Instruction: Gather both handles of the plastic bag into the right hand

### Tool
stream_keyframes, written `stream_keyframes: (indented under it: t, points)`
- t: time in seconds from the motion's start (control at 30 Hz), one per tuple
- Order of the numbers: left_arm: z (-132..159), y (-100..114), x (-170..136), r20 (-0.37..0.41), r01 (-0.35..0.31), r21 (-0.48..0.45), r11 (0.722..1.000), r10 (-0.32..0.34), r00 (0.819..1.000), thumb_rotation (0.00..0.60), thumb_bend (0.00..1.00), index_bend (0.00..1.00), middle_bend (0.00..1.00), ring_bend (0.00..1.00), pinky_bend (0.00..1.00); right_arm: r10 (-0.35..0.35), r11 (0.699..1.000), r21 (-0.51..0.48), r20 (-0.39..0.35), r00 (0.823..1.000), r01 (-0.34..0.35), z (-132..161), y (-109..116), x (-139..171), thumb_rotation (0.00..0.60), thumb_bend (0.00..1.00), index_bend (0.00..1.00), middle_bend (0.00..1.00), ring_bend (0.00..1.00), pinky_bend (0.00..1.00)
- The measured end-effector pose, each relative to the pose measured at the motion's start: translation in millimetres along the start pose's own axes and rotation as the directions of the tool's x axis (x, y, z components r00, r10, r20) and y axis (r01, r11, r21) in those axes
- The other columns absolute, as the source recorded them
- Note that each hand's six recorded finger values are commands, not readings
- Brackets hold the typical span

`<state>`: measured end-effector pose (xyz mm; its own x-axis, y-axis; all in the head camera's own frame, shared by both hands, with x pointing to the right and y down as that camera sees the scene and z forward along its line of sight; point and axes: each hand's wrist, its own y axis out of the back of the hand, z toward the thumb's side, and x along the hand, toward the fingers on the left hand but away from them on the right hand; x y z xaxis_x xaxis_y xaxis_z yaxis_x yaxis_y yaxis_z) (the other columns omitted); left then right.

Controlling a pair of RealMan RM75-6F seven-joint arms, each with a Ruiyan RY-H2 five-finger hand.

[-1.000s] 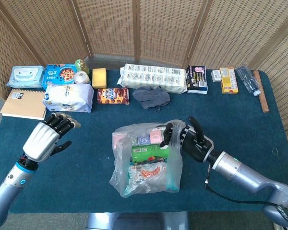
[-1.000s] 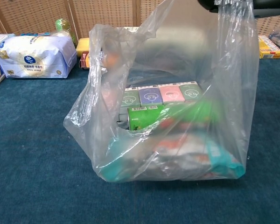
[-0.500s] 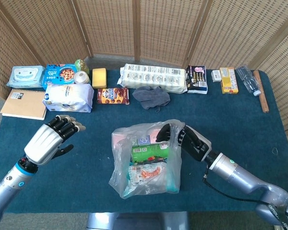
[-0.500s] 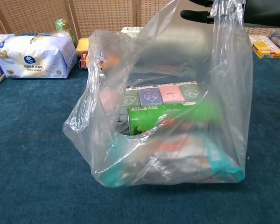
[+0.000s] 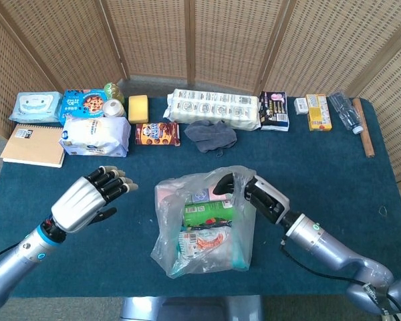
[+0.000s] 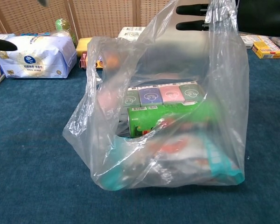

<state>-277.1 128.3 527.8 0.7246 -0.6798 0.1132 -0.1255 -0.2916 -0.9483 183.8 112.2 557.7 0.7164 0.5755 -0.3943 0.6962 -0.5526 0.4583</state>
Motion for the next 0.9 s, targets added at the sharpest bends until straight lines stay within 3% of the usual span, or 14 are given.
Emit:
stream_keyframes:
  t: [0.47, 0.9]
  points:
    - [27, -19, 22, 0.108, -0.031, 0.021, 0.999, 0.028, 0.994, 0.600, 0.08, 0.25, 0.34, 0.23, 0.25, -0.009, 1.000, -0.029, -0.002, 1.000, 0.008, 1, -5, -2, 0.181, 0.18, 0.33, 0.36, 0.30, 0.19]
    - [9, -18, 11, 0.069, -0.018, 0.056, 0.998, 0.014, 0.998, 0.600, 0.08, 0.25, 0.31, 0.18, 0.24, -0.008, 0.999, -0.043, 0.003, 1.000, 0.008, 2, -5, -1, 0.177, 0.18, 0.32, 0.36, 0.29, 0.20]
